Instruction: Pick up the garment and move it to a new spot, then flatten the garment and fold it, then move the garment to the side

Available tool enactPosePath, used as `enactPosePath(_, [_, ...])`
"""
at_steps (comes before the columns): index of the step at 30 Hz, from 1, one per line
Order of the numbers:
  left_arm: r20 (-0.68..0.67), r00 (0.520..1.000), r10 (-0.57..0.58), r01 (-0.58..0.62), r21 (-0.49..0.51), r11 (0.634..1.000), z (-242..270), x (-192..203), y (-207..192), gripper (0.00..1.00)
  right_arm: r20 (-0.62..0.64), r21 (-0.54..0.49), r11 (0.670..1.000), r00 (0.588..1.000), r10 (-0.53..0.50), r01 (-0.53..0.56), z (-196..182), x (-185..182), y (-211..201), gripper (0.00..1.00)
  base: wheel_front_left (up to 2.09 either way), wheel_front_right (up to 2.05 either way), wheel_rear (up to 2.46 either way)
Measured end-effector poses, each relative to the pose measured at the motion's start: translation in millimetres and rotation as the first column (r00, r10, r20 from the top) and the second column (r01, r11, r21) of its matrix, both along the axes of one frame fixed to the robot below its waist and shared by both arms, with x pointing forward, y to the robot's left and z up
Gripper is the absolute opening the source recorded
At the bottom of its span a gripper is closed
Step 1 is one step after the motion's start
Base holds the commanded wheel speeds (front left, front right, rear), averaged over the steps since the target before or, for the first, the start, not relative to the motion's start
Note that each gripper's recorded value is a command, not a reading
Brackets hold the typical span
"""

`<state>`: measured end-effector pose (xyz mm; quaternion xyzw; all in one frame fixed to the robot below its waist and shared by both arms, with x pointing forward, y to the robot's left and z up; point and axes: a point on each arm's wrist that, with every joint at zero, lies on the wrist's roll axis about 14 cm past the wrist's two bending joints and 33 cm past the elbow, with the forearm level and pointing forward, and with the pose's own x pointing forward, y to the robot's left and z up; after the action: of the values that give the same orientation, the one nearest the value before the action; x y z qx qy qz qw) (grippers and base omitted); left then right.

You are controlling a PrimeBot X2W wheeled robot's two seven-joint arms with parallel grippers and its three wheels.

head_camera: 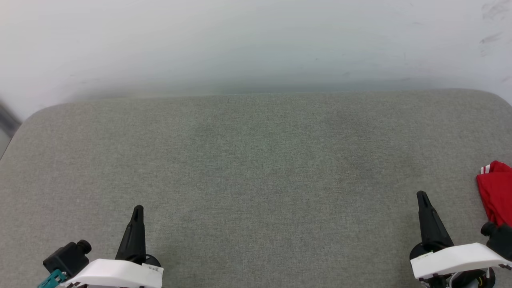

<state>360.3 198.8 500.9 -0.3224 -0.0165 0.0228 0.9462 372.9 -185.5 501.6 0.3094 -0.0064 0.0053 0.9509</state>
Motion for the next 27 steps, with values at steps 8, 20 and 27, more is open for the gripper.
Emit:
enactPosePath(8, [-0.011, 1.0, 0.0, -0.001, -0.111, 0.994, -2.2, 2.8, 1.0, 0.0, -0.008, 0.113, 0.994, 1.0, -0.008, 0.009, 0.6, 3.4, -2.9, 0.0, 0.0, 0.0, 0.0])
enactPosePath(20, [-0.021, 1.0, -0.003, -0.003, -0.259, 0.966, -3.6, 8.0, 2.2, 0.0, -0.023, 0.267, 0.964, 1.0, -0.014, 0.02, -0.6, 6.1, -6.2, 0.0, 0.0, 0.0, 0.0])
enactPosePath(27, [-0.027, 1.0, -0.004, -0.005, -0.336, 0.942, -5.1, 9.8, 2.9, 0.0, -0.036, 0.344, 0.939, 0.999, -0.014, 0.025, -2.9, 6.2, -7.5, 0.0, 0.0, 0.0, 0.0])
